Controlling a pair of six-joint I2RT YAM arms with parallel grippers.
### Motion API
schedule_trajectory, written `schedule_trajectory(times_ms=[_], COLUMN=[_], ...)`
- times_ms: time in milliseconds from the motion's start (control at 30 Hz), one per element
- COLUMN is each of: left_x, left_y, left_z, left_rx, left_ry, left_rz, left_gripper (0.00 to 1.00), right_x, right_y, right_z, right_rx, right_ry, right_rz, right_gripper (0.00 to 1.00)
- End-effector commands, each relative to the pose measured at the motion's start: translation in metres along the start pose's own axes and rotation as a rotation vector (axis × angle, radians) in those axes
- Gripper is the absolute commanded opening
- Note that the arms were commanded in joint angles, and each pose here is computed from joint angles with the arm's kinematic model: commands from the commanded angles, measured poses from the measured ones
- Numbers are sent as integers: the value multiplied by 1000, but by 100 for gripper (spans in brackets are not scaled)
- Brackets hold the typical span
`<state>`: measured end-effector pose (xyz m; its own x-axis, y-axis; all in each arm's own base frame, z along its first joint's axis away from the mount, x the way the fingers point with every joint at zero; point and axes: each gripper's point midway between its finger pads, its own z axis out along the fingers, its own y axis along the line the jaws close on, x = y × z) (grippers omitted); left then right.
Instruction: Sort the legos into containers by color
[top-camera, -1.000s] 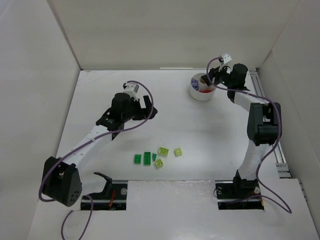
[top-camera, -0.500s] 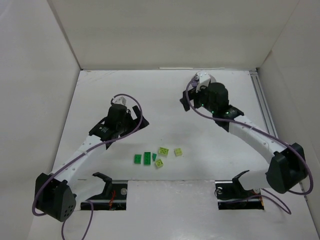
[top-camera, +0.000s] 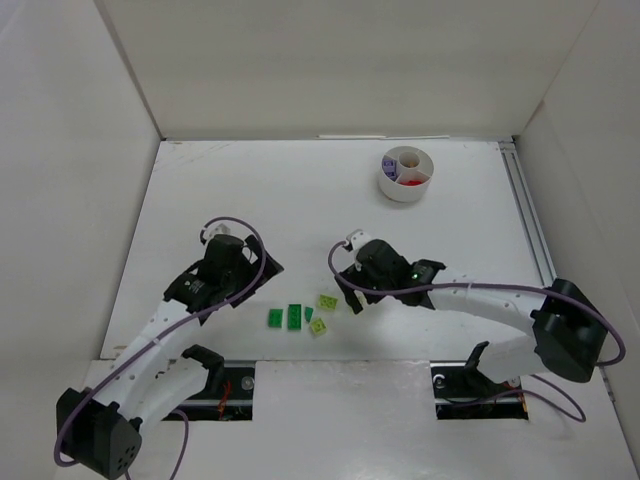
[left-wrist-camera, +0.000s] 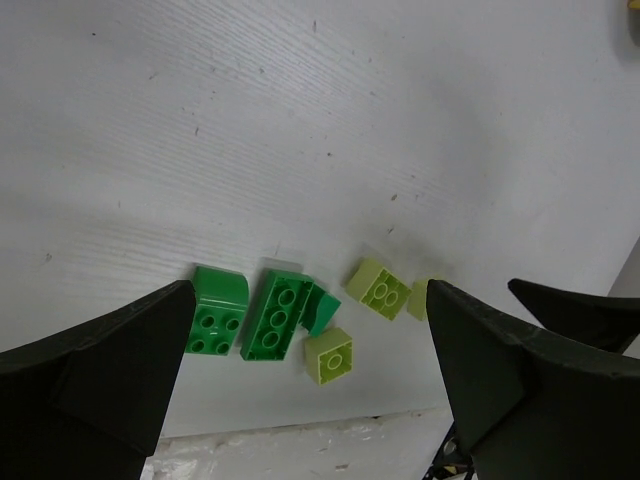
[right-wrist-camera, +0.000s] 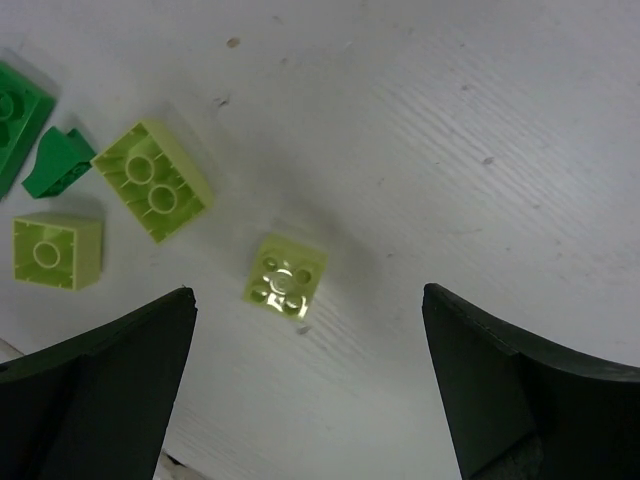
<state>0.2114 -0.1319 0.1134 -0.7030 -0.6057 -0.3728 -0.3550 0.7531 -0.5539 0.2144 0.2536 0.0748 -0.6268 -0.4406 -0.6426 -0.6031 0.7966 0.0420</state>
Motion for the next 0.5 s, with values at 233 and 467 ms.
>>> schedule_trajectory(times_ms=[233,467], left_x=[-7,-5], left_y=[15,18], left_z=[-12,-12], left_rx=[-50,-50], left_ry=[-59,-59], left_rz=[-42,-32], left_gripper=[100,100], right_x=[27,29], right_y=[28,25], right_z=[19,35], right_rx=[-28,9], right_ry=[74,85], right_rz=[51,57], right_gripper=[91,59])
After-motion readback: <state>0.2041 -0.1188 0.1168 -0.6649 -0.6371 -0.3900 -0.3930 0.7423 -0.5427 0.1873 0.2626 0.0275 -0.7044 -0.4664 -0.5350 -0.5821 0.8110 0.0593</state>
